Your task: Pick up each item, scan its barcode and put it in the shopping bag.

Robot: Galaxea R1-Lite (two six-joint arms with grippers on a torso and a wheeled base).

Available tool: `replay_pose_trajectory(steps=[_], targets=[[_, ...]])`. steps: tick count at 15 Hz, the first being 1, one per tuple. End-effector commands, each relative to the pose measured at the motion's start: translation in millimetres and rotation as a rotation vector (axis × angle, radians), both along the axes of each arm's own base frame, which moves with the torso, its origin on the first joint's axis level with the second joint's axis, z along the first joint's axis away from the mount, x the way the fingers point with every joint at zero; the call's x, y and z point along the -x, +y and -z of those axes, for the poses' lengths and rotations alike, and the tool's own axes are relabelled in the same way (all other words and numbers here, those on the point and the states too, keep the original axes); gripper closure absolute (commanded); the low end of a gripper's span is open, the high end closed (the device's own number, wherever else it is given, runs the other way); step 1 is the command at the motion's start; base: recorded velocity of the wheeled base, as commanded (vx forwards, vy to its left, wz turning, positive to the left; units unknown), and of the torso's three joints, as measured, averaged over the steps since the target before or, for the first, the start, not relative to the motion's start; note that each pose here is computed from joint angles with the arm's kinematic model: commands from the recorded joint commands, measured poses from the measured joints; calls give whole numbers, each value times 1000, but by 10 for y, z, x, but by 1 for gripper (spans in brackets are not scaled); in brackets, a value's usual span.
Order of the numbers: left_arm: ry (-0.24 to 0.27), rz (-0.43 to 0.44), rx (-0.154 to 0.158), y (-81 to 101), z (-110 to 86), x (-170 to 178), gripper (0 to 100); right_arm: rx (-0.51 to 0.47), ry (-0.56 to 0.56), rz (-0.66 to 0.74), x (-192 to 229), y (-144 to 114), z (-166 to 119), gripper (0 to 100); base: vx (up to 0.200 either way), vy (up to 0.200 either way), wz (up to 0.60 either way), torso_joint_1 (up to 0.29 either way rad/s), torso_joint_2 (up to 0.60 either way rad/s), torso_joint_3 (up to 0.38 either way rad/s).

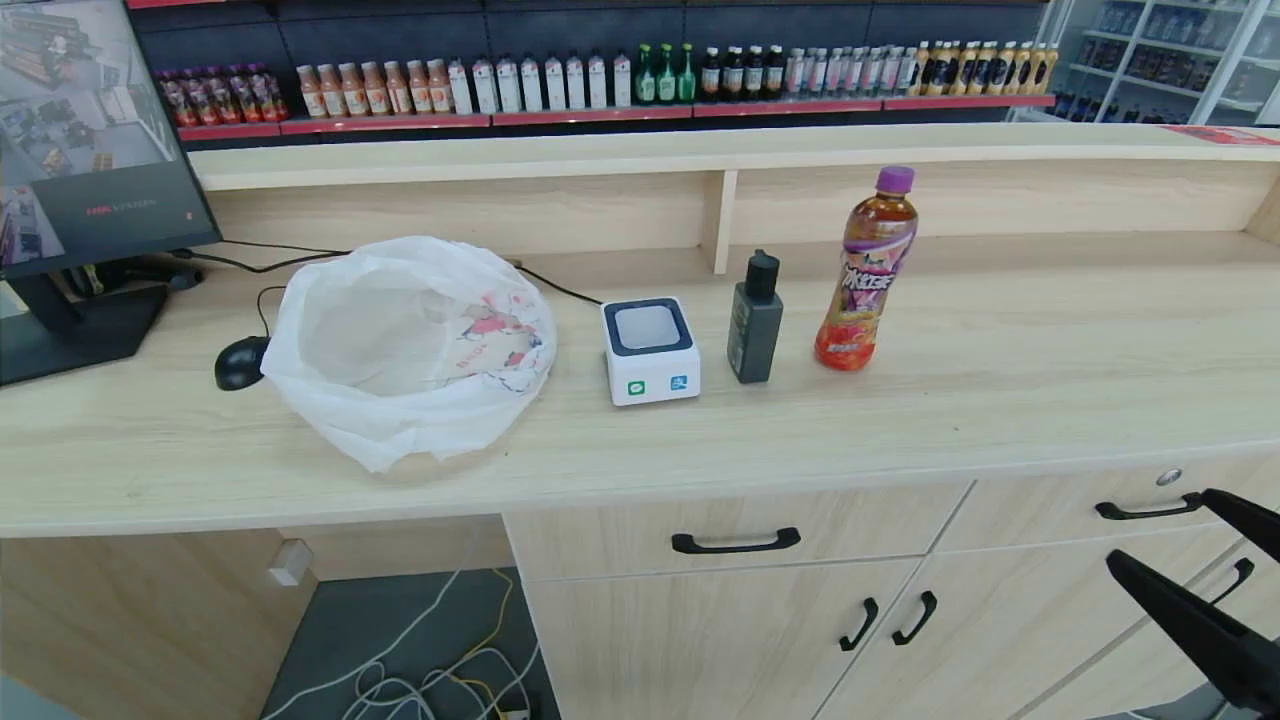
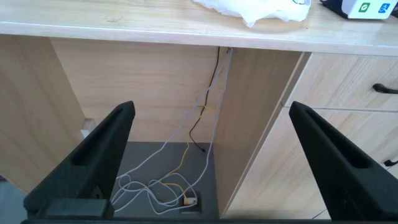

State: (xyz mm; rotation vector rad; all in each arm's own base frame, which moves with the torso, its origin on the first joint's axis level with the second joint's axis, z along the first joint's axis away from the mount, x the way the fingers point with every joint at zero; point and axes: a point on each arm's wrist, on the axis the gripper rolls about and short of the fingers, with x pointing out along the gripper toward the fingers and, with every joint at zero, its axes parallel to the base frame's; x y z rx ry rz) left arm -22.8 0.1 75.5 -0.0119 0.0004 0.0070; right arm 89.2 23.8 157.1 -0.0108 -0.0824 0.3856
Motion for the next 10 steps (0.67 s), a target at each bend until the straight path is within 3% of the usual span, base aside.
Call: replay_pose_trajectory(steps=[1, 3, 6, 10], targets=[[0, -1, 0, 0, 0, 0, 0, 22, 58, -60, -442, 185, -17, 0, 0, 0, 0, 0, 0, 0], [0, -1, 0, 0, 0, 0, 0, 31, 7, -89, -606, 283, -151, 0, 0, 0, 0, 0, 0, 0], [0, -1, 0, 0, 0, 0, 0, -11, -212, -103, -1107, 498, -244, 0, 0, 0, 0, 0, 0, 0], [0, -1, 0, 0, 0, 0, 0, -11, -209, -90, -1249, 605, -227, 0, 0, 0, 0, 0, 0, 0]])
